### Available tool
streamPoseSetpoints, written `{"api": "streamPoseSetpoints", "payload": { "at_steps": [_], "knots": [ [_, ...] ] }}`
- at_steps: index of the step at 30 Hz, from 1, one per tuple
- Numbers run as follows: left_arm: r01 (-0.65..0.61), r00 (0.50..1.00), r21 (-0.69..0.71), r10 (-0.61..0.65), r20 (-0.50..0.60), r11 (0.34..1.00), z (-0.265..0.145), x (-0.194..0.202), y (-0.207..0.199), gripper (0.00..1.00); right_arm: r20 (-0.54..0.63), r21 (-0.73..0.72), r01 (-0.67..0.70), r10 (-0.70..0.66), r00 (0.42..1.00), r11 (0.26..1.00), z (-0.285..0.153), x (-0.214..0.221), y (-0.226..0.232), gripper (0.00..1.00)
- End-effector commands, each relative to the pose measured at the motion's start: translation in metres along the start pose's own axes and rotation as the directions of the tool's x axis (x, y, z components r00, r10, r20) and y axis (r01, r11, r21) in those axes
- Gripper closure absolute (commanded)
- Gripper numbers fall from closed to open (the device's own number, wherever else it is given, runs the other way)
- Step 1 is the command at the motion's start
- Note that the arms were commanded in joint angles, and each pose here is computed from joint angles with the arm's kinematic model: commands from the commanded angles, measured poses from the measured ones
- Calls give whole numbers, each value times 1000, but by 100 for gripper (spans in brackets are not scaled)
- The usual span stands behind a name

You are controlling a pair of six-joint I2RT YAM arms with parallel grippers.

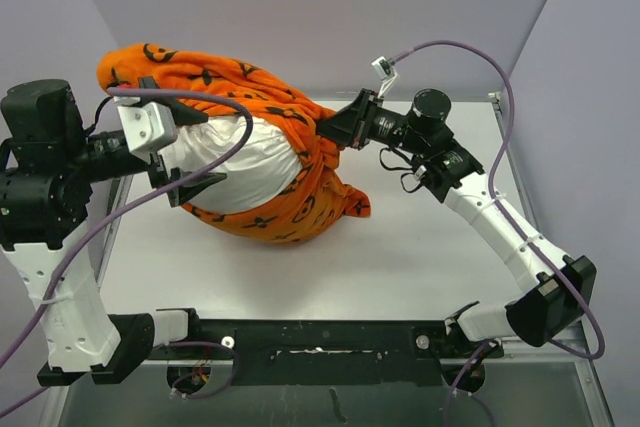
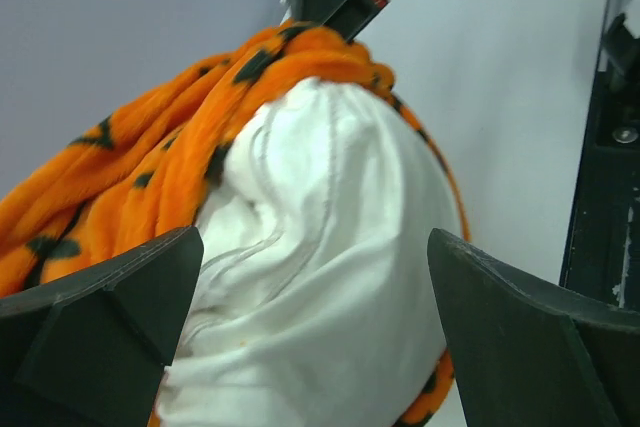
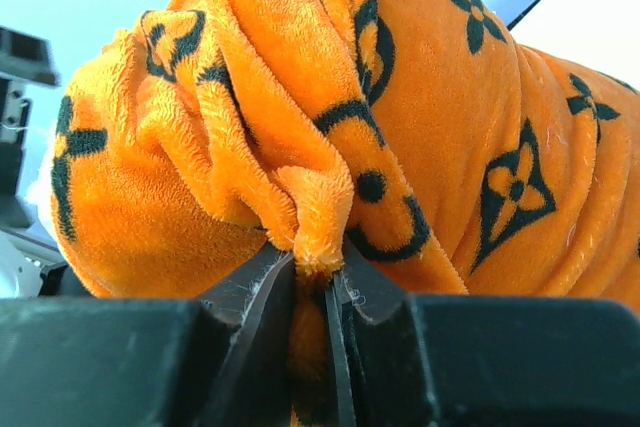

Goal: Remove the pillowcase from the pillow
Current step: Remove the pillow from the pillowcase.

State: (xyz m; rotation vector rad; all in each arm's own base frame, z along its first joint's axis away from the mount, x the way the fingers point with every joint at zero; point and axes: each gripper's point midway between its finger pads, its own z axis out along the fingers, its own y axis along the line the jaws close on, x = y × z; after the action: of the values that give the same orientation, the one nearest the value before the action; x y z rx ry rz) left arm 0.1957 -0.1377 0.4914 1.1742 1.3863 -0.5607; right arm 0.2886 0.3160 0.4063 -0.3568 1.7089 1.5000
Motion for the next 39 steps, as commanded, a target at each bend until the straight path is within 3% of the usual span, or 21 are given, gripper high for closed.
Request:
{"api": "streamPoseSetpoints", "payload": {
  "at_steps": [1,5,11,14,20,22,25,27,32,39],
  "knots": [
    [-39,994,177,20,111,983,0,-24,-37,3,24,74,54,-56,998,996,14,-5,-8,100],
    [-12,994,238,-13,104,971,19,-24,-44,6,13,70,77,-78,997,995,14,1,-4,100],
    [-56,992,216,79,-99,975,56,18,-36,11,20,76,105,-107,994,992,7,-1,2,100],
    [-77,983,181,105,-151,981,61,32,-29,14,16,84,116,-117,993,990,5,-2,3,100],
    [-227,955,76,237,-180,971,68,47,-11,31,6,71,127,-128,992,989,5,-2,7,100],
    [-259,946,65,267,-187,964,71,51,-11,42,10,75,130,-131,991,989,3,-4,6,100],
    [-283,938,64,290,-192,957,73,55,-12,80,36,112,110,-115,993,988,-4,-18,-8,100],
    [-278,941,61,285,-185,958,72,54,-14,97,61,135,82,-91,994,987,-12,-32,-23,100],
    [-265,945,143,287,-156,953,64,53,-36,100,88,179,48,-65,994,983,-27,-57,-54,100],
    [-155,971,326,205,-126,933,50,58,-82,100,140,280,28,-70,988,959,-38,-83,-90,100]
  ]
}}
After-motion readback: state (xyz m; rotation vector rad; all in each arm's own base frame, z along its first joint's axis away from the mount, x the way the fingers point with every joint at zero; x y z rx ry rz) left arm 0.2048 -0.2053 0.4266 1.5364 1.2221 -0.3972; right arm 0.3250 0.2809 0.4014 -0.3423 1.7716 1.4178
